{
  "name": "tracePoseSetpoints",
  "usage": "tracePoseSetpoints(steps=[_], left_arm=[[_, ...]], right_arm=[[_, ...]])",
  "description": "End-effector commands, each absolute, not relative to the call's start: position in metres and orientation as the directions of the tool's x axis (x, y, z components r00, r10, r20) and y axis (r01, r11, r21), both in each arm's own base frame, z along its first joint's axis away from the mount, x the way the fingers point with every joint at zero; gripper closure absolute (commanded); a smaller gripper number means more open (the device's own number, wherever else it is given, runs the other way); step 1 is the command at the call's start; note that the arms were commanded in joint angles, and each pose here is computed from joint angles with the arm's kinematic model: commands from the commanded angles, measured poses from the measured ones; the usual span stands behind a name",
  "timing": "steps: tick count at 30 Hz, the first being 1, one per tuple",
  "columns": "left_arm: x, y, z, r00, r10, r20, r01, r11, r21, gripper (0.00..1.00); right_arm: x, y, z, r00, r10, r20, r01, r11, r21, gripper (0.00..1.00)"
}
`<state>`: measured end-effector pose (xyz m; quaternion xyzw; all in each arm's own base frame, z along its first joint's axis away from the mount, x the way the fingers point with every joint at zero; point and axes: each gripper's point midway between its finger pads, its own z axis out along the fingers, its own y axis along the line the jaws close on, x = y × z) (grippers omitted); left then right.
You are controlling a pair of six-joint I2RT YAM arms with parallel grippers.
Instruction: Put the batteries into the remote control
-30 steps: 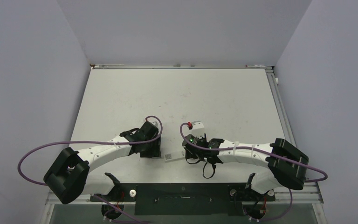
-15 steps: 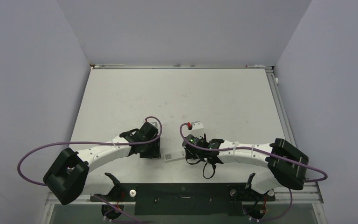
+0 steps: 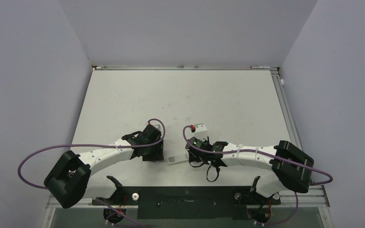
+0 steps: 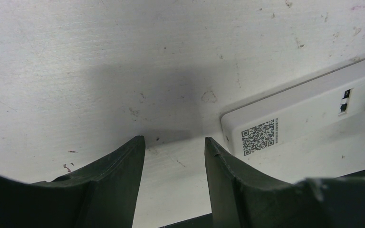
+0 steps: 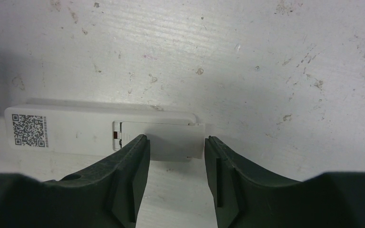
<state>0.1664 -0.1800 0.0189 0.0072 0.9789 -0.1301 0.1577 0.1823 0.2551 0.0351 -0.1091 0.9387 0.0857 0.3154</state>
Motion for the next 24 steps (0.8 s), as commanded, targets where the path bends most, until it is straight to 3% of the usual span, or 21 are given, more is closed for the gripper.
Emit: tracePoseSetpoints(steps=[1,24], left_arm=[[0.1695,-0.1873,0.0249,-0.943,-0.039,-0.330,0.061,0.956,-0.287,0.54],[0.1655,-0.1964,0.0243,-0.954,-0.027,-0.300,0.075,0.943,-0.324,0.54]], right_arm=[[0.1822,0.2590,0.0290,-0.774,-0.157,-0.614,-0.270,0.958,0.095,0.55],[0.1766,0.2677,0.0244,-0.779,-0.177,-0.602,-0.296,0.949,0.105,0.56]])
